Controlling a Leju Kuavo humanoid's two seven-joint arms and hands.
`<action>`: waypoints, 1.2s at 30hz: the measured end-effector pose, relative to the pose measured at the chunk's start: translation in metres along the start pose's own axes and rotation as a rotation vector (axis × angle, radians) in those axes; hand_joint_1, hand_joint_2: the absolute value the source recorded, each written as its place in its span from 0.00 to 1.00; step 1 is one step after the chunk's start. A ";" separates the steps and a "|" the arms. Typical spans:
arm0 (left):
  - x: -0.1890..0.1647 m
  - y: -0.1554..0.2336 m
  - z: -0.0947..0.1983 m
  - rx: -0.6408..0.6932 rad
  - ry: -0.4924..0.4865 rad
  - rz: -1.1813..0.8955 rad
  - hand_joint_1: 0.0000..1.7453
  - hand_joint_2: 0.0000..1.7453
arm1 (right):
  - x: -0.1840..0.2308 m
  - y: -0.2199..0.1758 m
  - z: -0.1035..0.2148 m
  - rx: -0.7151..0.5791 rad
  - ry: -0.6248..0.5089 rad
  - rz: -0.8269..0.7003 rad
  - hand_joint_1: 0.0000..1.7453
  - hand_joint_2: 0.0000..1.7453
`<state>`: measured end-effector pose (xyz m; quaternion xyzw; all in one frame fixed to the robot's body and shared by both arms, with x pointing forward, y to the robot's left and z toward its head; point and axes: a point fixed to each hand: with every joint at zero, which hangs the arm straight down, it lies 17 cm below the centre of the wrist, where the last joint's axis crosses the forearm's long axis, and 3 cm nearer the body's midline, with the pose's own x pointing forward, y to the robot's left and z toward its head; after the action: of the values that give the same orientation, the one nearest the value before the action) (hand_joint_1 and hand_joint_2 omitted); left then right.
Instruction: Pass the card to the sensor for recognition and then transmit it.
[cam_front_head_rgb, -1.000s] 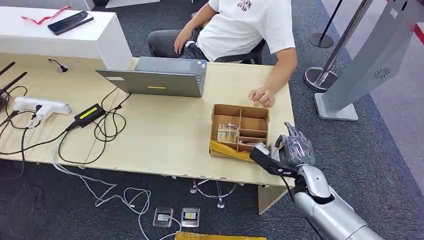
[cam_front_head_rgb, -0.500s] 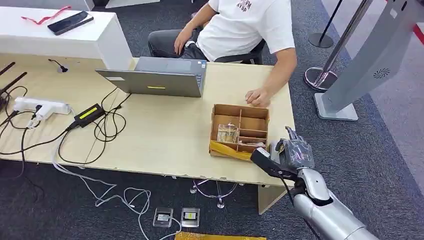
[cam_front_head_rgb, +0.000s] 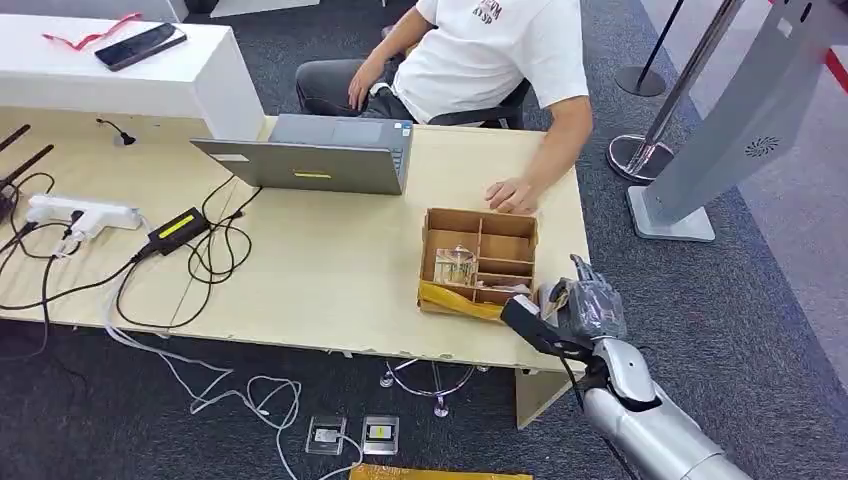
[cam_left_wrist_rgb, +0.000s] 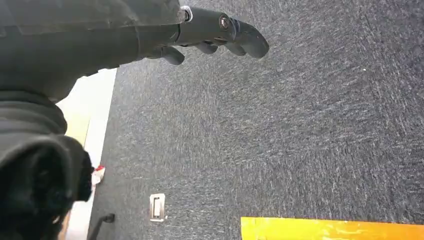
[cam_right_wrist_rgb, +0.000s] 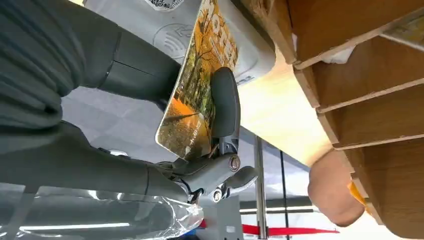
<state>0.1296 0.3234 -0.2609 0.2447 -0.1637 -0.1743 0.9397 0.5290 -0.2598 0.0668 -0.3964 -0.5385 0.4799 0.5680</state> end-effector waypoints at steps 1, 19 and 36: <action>0.000 0.000 0.000 0.000 0.000 0.000 0.00 0.00 | -0.001 0.000 0.000 -0.001 0.002 -0.001 1.00 1.00; 0.000 0.001 0.000 0.009 0.000 0.000 0.00 0.00 | -0.015 -0.009 -0.003 -0.021 0.047 -0.019 1.00 1.00; 0.004 0.003 0.000 0.021 -0.020 -0.008 0.00 0.00 | 0.039 -0.213 -0.032 -0.420 -0.052 0.059 1.00 1.00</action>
<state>0.1337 0.3248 -0.2586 0.2533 -0.1739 -0.1790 0.9346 0.5840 -0.2681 0.2781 -0.5088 -0.6294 0.3837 0.4447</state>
